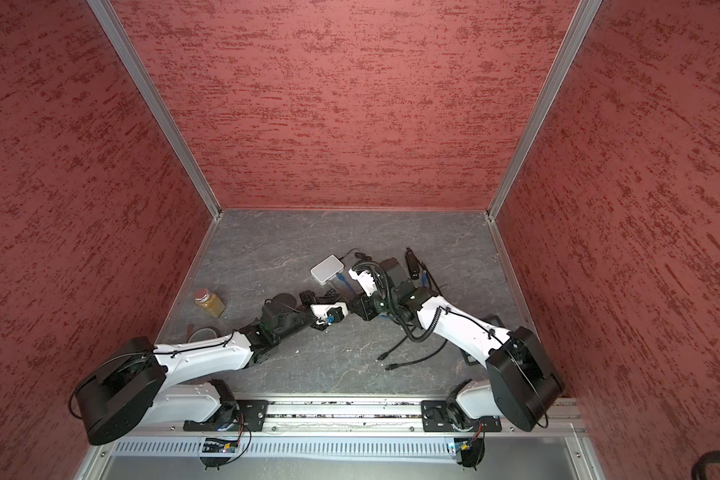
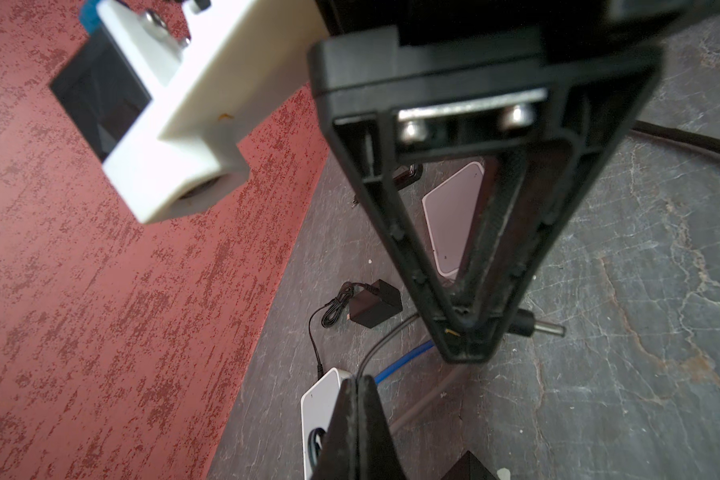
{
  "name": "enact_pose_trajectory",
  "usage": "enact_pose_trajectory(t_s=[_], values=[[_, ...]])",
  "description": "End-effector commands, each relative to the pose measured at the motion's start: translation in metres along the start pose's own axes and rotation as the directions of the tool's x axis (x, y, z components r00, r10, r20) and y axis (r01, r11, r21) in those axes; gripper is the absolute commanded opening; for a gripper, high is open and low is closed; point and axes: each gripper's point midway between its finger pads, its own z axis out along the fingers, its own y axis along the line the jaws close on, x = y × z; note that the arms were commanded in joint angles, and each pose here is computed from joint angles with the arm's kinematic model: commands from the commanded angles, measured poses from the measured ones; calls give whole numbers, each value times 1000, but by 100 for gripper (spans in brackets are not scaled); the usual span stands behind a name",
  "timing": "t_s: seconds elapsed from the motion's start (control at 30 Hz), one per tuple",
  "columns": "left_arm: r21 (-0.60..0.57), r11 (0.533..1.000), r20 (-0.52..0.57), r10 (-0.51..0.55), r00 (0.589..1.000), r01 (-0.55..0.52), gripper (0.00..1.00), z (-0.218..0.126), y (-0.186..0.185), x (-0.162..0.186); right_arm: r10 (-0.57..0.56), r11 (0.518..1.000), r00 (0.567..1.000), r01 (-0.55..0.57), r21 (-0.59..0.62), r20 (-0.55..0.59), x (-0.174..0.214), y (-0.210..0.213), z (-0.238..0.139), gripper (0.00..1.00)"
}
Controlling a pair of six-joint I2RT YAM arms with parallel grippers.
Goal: Insert the plug into the switch port
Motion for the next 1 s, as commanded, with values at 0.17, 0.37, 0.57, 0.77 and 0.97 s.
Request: enact_pose_trajectory(t_s=[0.17, 0.37, 0.57, 0.77, 0.97], values=[[-16, 1000, 15, 7, 1000, -6, 0, 1, 6, -6, -20, 999, 1000, 20, -30, 21, -12, 7, -1, 6], [-63, 995, 5, -76, 997, 76, 32, 4, 16, -5, 10, 999, 997, -8, -33, 77, -23, 4, 3, 0], [-65, 975, 48, -212, 976, 215, 79, 4, 23, -15, 56, 998, 981, -58, 6, 187, -52, -8, 5, 0], [8, 926, 3, -376, 927, 376, 100, 5, 26, -21, 55, 995, 938, -80, 59, 341, -97, -22, -15, 0], [89, 847, -43, -522, 852, 524, 100, 9, 11, -23, 46, 991, 920, -90, 97, 390, -121, -37, -20, 0]])
